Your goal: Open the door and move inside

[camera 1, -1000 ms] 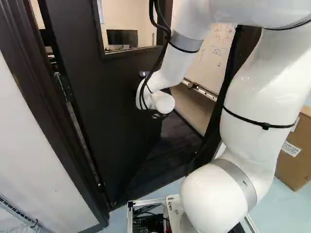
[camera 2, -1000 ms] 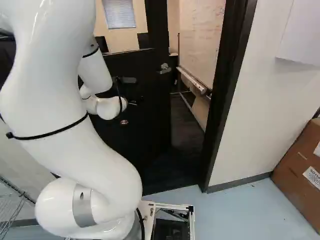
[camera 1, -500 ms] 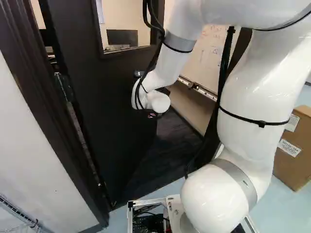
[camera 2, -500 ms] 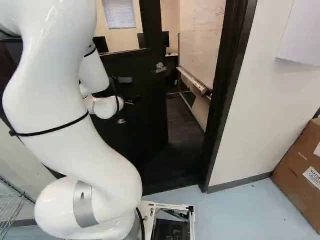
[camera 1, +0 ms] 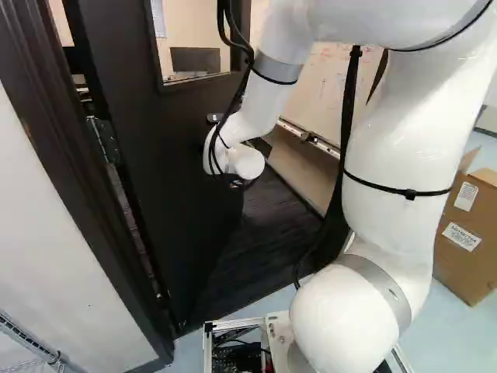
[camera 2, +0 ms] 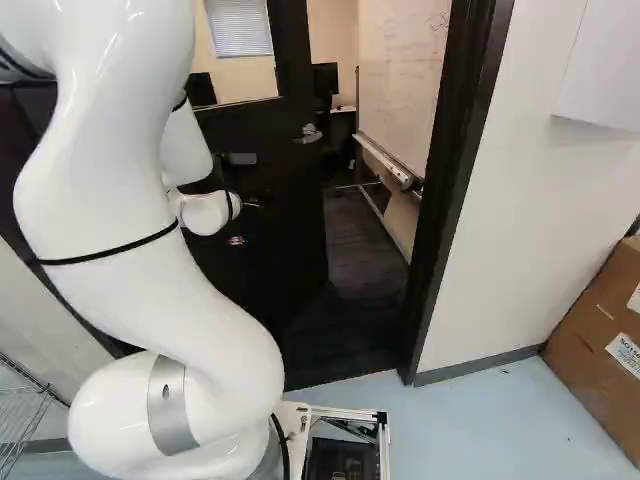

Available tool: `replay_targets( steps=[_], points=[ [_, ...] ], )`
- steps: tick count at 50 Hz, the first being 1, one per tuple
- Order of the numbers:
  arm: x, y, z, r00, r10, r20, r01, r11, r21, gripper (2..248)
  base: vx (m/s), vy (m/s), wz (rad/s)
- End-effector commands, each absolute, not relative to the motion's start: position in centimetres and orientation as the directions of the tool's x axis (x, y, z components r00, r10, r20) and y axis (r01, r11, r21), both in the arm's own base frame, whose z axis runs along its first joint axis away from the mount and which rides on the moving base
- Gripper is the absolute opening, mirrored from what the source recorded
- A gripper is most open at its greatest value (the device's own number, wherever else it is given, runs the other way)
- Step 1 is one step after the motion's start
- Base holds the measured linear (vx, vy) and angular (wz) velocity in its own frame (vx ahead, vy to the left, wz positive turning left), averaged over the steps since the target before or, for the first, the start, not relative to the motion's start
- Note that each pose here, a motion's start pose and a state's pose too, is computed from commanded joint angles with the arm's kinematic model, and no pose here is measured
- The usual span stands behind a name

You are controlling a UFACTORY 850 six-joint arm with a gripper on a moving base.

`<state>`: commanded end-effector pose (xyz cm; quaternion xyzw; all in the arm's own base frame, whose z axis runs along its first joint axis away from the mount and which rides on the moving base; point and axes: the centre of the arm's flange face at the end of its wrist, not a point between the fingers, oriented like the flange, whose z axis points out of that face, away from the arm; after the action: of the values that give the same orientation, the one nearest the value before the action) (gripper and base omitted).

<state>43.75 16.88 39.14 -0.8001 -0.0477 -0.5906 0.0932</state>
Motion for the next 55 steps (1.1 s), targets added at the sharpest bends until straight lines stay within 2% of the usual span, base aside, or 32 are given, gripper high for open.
replay_targets(
  steps=[55],
  points=[
    [45.7,22.0,38.9,0.286,-0.012,0.958,0.27,-0.958,-0.093,247,0.0,0.0,0.0]
  ],
)
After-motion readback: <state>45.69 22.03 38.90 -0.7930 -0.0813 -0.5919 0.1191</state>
